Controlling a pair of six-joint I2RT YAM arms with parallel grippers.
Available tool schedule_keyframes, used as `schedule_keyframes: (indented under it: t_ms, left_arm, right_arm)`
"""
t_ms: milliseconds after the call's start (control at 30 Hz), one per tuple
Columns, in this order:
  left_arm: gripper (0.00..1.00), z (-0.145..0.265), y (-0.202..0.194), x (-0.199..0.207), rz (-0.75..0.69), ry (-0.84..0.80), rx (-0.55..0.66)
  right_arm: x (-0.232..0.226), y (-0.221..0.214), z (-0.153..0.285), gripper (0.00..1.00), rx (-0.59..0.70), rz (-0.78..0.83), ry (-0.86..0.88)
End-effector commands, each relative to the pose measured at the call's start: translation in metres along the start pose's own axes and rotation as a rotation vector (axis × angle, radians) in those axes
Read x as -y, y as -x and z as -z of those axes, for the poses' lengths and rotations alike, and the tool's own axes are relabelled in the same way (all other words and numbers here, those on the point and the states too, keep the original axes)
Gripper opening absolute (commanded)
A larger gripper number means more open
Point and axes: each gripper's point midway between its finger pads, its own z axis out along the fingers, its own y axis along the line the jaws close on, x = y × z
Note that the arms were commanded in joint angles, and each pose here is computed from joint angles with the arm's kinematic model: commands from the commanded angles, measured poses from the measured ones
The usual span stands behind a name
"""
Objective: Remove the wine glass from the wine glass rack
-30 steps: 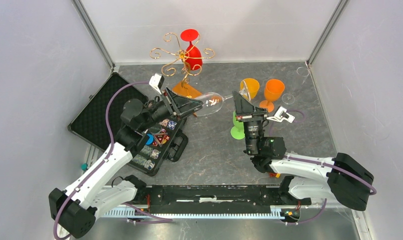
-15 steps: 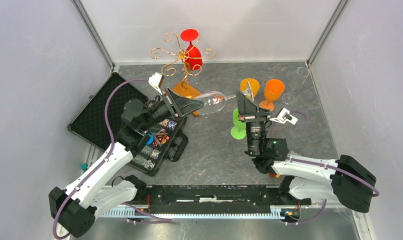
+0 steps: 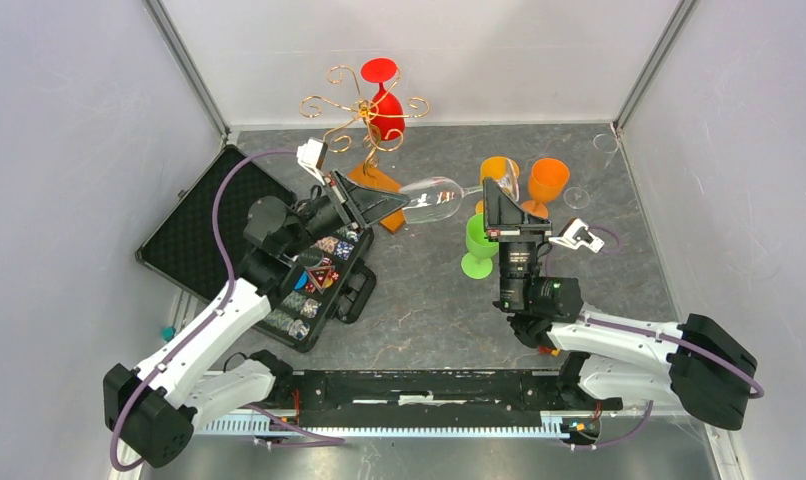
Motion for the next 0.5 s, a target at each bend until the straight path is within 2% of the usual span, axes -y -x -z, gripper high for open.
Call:
schedule_keyframes:
  t_ms: [0, 133, 367, 400, 467]
  left_arm:
    - [0.26, -0.0055, 0.0106, 0.0358, -0.083, -0.121, 0.015]
    - [0.32, -0.0095, 0.0077, 0.0370, -0.064, -0.128, -0.007]
    - [0.18, -0.0101, 0.0073, 0.0410, -0.043, -0.139, -0.012]
    - [0.19, -0.0112, 0.0062, 0.0421, -0.039, -0.143, -0.020]
    - [0.29, -0.0133, 0.0044, 0.0428, -0.028, -0.146, -0.034]
  right_arm:
    - [-0.0314, 0.0204, -0.0025, 0.00, 0.068, -0.163, 0.092]
    - [-0.0311, 0.0170, -0.0029, 0.00, 0.059, -0.169, 0.095]
    - [-0.0310, 0.0159, -0.0024, 0.00, 0.054, -0.173, 0.096]
    - [-0.0303, 0.0143, -0.0023, 0.00, 0.048, -0.172, 0.095]
    - [-0.0291, 0.0127, -0.0023, 0.00, 0.043, -0.176, 0.091]
